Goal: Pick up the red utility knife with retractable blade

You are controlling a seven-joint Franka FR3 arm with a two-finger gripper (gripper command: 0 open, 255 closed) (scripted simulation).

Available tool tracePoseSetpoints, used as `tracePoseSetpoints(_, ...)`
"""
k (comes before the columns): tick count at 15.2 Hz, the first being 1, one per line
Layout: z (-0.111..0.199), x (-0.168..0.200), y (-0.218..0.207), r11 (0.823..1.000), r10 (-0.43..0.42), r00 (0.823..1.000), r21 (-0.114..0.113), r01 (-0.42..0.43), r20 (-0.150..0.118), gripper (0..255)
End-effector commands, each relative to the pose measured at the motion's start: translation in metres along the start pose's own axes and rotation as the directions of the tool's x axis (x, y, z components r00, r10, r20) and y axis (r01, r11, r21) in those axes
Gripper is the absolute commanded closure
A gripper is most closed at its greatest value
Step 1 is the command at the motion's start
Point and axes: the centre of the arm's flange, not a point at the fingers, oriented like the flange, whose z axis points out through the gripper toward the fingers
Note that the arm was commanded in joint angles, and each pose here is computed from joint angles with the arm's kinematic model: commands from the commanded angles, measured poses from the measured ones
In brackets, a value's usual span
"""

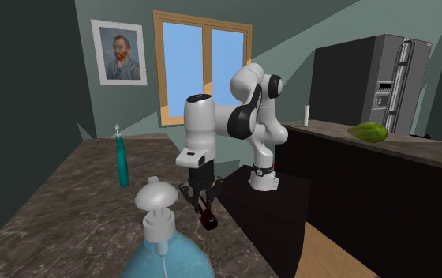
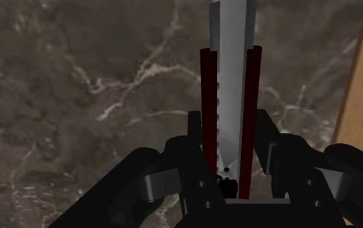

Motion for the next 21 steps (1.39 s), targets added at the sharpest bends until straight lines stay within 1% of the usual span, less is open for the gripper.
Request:
tracePoseSetpoints(1, 0.008, 0.001, -0.005, 1.000, -0.004, 1.000, 0.021, 0.004, 0.013, 255)
tracePoseSetpoints(7, 0.007, 0.001, -0.003, 1.000, -0.004, 1.000, 0.021, 0.004, 0.013, 255)
tracePoseSetpoints(21, -0.067, 0.001, -0.004, 1.000, -0.004, 1.000, 0.021, 0.004, 0.013, 255)
